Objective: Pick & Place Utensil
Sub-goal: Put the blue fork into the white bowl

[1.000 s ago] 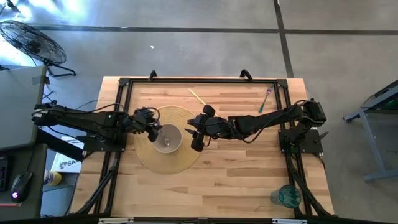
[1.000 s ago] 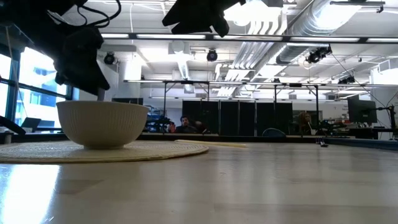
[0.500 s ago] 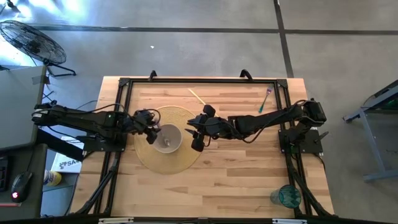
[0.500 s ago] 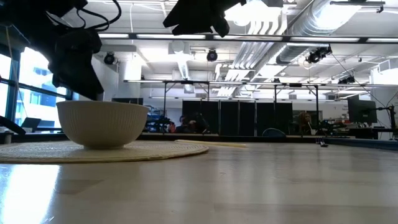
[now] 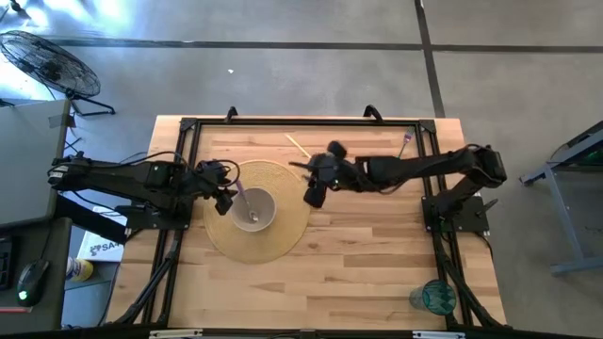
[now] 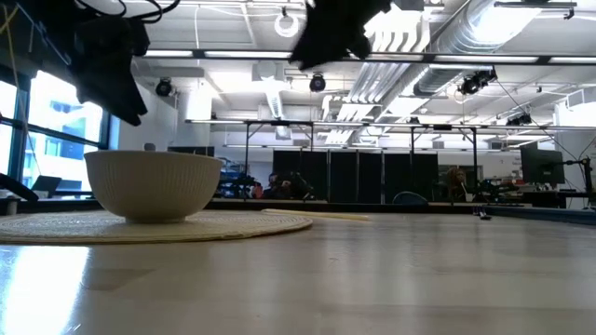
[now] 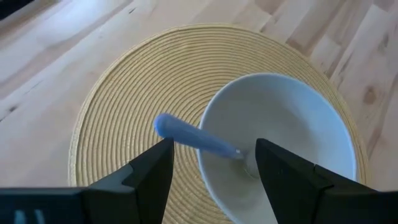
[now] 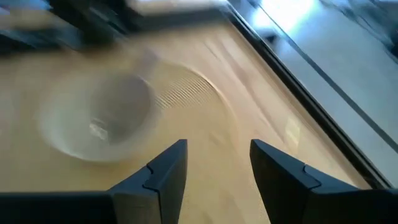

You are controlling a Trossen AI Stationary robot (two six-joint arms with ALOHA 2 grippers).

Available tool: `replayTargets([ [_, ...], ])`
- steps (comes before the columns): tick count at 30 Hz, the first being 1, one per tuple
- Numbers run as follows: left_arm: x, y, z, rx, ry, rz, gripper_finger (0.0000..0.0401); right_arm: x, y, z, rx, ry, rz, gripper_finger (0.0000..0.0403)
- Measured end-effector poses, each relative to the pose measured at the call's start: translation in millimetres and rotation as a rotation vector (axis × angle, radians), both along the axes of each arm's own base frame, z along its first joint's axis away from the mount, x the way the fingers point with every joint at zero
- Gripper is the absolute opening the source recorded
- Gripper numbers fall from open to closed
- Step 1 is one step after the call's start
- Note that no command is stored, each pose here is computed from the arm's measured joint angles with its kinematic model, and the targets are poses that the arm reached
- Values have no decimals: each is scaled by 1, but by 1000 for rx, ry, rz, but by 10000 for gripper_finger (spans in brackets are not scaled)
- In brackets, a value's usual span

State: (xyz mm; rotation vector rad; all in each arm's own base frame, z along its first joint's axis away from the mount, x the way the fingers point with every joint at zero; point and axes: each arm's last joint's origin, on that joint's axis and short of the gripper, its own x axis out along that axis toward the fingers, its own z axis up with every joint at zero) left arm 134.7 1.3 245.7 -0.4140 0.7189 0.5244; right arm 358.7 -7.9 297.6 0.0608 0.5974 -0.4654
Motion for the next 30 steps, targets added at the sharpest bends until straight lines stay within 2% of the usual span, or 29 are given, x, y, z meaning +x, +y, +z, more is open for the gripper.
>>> replayTargets([
  [7,2,0,-1,0,5,5,223,-42,-49,-25,117,380,-325,169],
  [12,2,1,0,31,-1,29,223,-72,-84,-35,181,659,-374,169],
  [15,1,2,0,56,-2,48,223,-82,-97,-36,197,745,-345,169],
  [18,1,2,0,48,-7,58,223,-89,-105,-40,212,815,-370,169],
  [22,1,2,0,4,-26,102,223,-98,-118,-46,238,869,-498,169],
  [30,1,1,0,1,-21,86,223,-103,-133,-63,337,919,-699,154],
])
